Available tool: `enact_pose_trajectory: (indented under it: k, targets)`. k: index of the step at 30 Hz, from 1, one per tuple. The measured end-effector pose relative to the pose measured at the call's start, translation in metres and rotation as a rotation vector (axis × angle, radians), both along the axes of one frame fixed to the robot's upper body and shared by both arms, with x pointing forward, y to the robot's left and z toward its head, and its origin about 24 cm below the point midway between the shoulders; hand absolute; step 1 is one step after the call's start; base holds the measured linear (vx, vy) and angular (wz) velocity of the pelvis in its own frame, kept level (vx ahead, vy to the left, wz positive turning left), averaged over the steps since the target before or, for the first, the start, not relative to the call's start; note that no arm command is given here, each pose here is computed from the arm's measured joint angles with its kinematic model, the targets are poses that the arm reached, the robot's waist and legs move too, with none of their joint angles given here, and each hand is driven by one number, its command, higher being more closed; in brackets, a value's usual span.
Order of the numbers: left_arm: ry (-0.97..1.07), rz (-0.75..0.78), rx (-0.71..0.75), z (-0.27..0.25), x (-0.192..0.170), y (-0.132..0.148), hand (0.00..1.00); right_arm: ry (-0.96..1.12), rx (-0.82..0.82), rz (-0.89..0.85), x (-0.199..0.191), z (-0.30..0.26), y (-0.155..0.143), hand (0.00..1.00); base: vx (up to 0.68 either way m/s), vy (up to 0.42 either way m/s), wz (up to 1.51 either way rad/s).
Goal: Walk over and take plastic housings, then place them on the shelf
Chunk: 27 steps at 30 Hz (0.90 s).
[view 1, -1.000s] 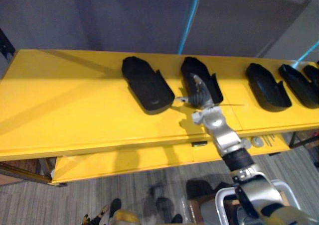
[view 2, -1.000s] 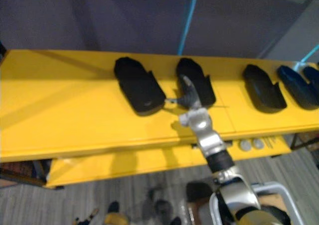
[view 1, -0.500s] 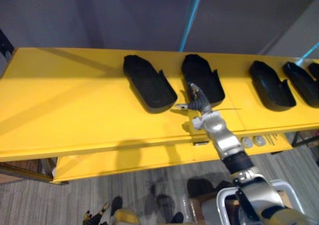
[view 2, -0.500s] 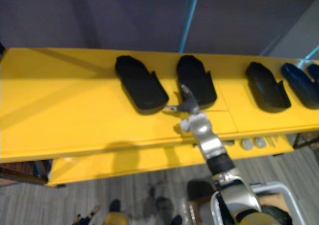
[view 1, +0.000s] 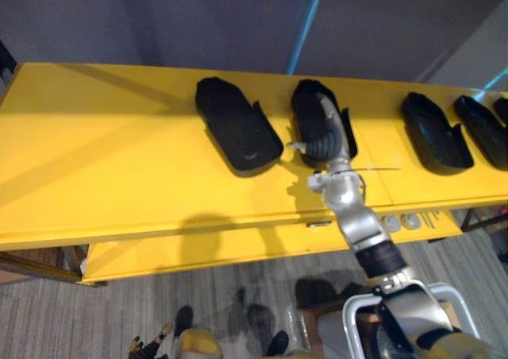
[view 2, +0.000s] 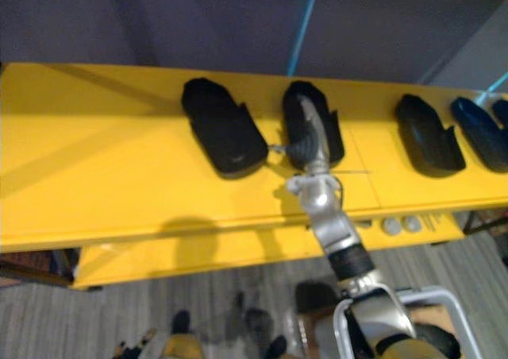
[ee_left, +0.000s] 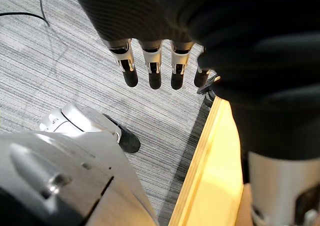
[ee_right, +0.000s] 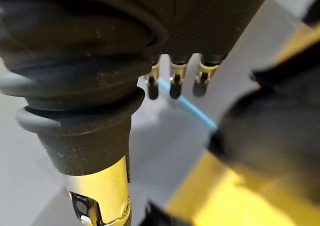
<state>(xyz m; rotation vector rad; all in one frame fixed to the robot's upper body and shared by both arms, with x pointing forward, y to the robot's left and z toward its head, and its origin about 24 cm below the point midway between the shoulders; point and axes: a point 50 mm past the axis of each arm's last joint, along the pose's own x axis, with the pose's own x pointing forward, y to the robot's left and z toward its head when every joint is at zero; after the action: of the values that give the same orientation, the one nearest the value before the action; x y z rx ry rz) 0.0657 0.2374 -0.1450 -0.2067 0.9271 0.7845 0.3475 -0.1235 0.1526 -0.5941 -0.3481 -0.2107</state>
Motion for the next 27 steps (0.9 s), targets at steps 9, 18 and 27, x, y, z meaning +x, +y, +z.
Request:
enact_pose_trajectory:
  k: [9,18,27]
  targets:
    - [0.000,0.001,0.012,0.000,-0.002,0.002,0.00,-0.038,0.022,0.015,-0.004,-0.001,-0.002,0.00,0.00,0.000,0.00]
    - [-0.002,-0.002,0.008,0.000,-0.002,0.002,0.00,-0.120,0.105,0.236,-0.014,0.010,0.021,0.00,0.00,0.000,0.00]
    - [0.005,0.001,0.008,0.000,-0.005,0.003,0.00,-0.115,0.181,0.277,-0.015,0.011,0.028,0.00,0.01,0.001,0.05]
